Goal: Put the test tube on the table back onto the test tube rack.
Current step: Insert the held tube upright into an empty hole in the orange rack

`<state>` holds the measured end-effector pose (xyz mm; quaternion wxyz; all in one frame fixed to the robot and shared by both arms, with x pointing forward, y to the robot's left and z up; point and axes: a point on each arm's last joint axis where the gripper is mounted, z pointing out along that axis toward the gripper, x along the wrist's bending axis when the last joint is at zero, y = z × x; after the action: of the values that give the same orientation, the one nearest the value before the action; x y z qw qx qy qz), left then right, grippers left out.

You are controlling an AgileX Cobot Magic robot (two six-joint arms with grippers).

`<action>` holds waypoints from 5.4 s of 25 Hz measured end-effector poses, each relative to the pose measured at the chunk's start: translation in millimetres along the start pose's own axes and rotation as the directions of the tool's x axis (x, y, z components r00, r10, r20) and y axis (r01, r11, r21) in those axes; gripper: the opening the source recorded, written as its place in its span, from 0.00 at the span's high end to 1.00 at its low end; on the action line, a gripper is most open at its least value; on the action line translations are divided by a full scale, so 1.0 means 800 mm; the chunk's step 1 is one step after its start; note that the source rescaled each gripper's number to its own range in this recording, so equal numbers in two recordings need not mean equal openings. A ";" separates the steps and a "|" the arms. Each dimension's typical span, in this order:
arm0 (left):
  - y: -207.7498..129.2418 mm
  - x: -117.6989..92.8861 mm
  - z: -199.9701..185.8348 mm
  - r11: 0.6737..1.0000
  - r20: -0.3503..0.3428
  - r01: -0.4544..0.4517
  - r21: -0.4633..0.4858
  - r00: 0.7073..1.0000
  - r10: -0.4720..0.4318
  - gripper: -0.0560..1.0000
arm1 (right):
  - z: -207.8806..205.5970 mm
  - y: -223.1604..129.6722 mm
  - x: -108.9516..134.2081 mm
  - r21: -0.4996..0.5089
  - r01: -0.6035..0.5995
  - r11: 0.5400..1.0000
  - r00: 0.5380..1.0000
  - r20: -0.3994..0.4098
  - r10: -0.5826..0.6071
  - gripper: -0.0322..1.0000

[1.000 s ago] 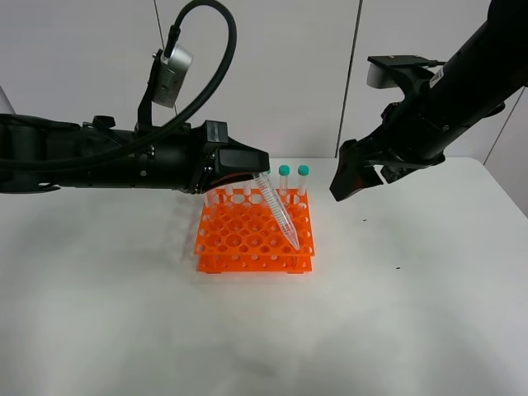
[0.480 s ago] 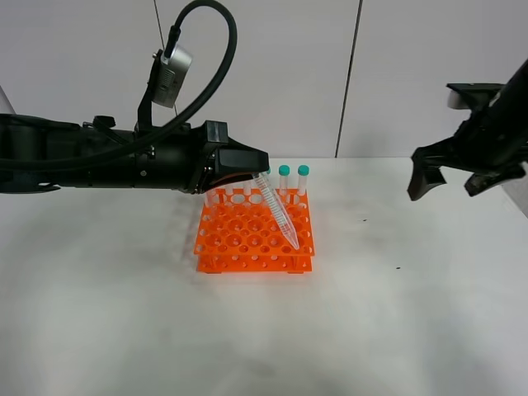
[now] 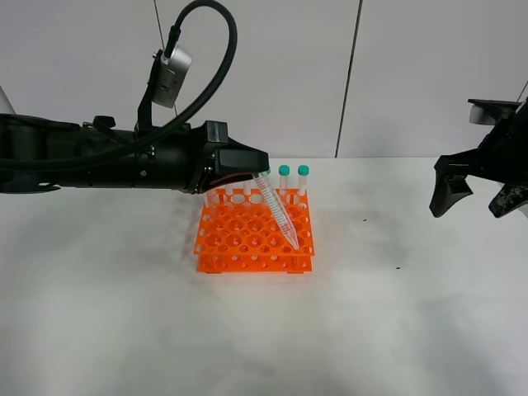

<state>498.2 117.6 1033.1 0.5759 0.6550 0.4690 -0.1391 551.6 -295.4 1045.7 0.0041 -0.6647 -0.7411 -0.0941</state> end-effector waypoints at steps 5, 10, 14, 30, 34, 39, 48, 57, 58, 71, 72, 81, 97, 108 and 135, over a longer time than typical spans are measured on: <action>0.000 0.000 0.000 1.000 0.000 0.000 0.000 1.000 0.000 0.95 | -0.001 0.000 0.003 -0.007 0.001 1.000 1.000 -0.019 -0.002 0.06; 0.000 0.000 0.000 1.000 0.000 0.000 0.000 1.000 0.000 0.95 | -0.014 -0.006 0.004 -0.025 0.005 1.000 1.000 -0.008 -0.005 0.06; 0.000 0.000 0.000 1.000 0.000 0.000 0.000 1.000 0.000 0.95 | -0.030 -0.029 0.005 -0.050 -0.003 0.999 0.999 0.040 0.005 0.06; 0.000 -0.001 0.000 1.000 0.006 0.000 0.002 1.000 0.000 0.95 | -0.030 -0.293 0.038 -0.410 0.031 0.911 0.996 0.093 0.008 0.09; 0.000 -0.001 0.000 1.000 0.007 0.000 0.002 1.000 0.000 0.95 | -0.044 -0.324 0.044 -0.615 0.071 0.785 0.992 0.124 0.008 0.09; 0.000 -0.001 0.000 1.000 0.007 0.000 0.002 1.000 0.000 0.95 | -0.053 -0.345 0.048 -0.705 0.095 0.702 0.990 0.141 0.007 0.09; 0.000 -0.001 0.000 1.000 0.007 0.000 0.002 1.000 0.000 0.95 | -0.060 -0.376 0.053 -0.798 0.150 0.584 0.987 0.153 -0.045 0.09; 0.000 -0.002 -0.001 1.000 0.008 -0.002 0.000 1.000 0.002 0.95 | -0.061 -0.390 0.055 -0.834 0.165 0.526 0.986 0.155 -0.062 0.09; 0.001 -0.003 -0.002 1.000 0.010 -0.005 -0.003 1.000 0.005 0.95 | -0.061 -0.390 0.055 -0.834 0.165 0.526 0.986 0.155 -0.062 0.09; 0.000 -0.071 -0.076 0.980 -0.076 -0.196 0.044 0.977 0.199 0.95 | -0.061 -0.390 0.055 -0.835 0.163 0.525 0.986 0.153 -0.063 0.09; 0.001 -0.069 -0.080 0.971 -0.118 -0.237 0.045 0.963 0.240 0.95 | -0.061 -0.390 0.055 -0.835 0.163 0.525 0.986 0.153 -0.063 0.09; 0.030 -0.043 -0.101 0.832 -0.480 -0.553 0.032 0.722 0.498 0.95 | -0.061 -0.390 0.055 -0.835 0.163 0.525 0.986 0.153 -0.063 0.09; 0.040 -0.014 -0.067 0.690 -0.632 -0.722 0.047 0.514 0.580 0.95 | -0.061 -0.390 0.055 -0.835 0.163 0.525 0.986 0.153 -0.063 0.09; 0.019 0.050 0.006 0.747 -0.618 -0.657 0.100 0.547 0.564 0.95 | -0.061 -0.390 0.055 -0.835 0.163 0.525 0.986 0.153 -0.063 0.09; 0.049 0.104 0.062 0.829 -0.624 -0.555 0.065 0.625 0.468 0.95 | -0.061 -0.390 0.055 -0.835 0.163 0.525 0.986 0.153 -0.064 0.09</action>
<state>589.3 115.7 983.0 0.4483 0.7292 0.4322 0.2837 233.1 -289.6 1057.3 -0.3618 -0.5381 -0.6440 -0.4060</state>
